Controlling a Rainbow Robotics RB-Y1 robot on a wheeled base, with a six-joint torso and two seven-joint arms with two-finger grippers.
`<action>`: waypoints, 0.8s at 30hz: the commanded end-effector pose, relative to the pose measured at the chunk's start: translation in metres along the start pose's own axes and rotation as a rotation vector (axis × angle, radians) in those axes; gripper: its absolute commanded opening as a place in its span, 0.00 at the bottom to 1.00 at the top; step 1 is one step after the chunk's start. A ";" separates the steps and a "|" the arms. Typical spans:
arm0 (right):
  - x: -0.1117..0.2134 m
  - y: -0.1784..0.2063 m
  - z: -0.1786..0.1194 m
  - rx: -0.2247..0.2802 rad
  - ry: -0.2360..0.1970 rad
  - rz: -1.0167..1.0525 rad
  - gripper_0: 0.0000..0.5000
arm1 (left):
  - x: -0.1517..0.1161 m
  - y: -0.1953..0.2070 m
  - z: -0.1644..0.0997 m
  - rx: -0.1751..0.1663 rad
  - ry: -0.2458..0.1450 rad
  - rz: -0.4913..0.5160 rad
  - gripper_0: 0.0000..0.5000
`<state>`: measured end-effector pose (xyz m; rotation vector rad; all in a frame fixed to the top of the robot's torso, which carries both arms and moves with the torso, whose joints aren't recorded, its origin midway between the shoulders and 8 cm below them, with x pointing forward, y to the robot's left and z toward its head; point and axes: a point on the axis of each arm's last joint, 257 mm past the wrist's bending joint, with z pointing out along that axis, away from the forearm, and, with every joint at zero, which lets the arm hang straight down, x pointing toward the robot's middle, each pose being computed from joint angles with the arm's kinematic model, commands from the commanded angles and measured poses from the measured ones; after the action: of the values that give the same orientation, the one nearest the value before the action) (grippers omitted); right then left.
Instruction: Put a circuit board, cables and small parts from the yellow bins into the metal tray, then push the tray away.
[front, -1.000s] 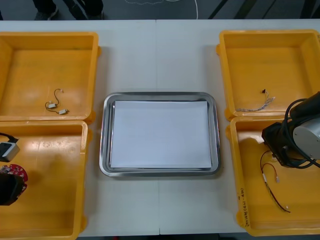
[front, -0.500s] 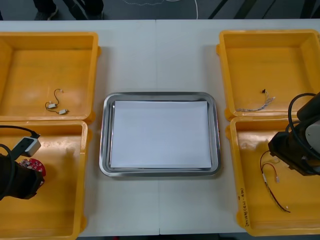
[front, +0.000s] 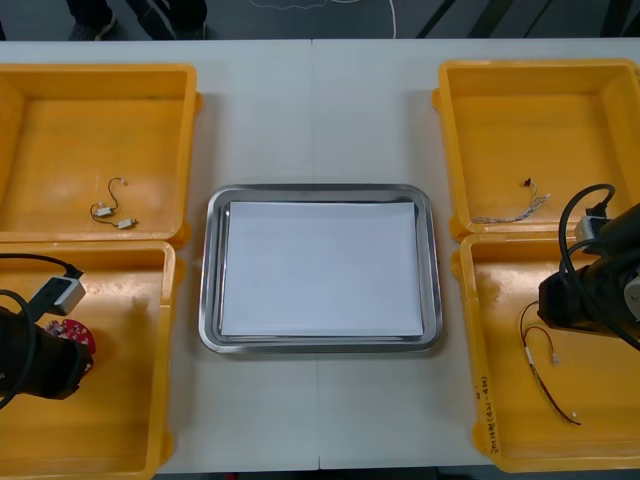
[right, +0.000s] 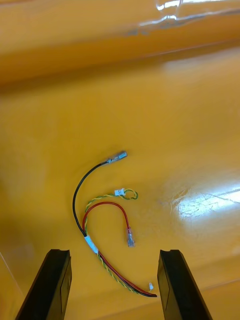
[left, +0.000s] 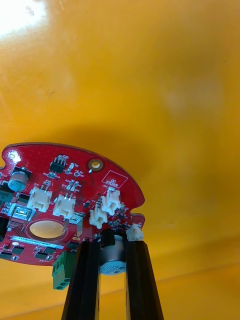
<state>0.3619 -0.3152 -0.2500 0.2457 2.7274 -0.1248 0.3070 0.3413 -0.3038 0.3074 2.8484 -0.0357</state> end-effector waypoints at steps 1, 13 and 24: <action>0.008 -0.012 0.000 0.015 -0.024 -0.114 1.00 | -0.003 -0.006 0.002 0.006 0.002 -0.066 0.00; 0.016 0.011 0.015 -0.082 -0.050 -0.152 1.00 | 0.004 -0.001 0.017 0.013 0.032 -0.094 0.03; 0.032 0.008 0.032 -0.069 -0.034 -0.180 1.00 | 0.003 -0.002 0.017 0.019 0.029 -0.094 0.84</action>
<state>0.3583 -0.3035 -0.2811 0.0405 2.6892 -0.0520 0.2999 0.3494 -0.3235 0.2618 2.9074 -0.0491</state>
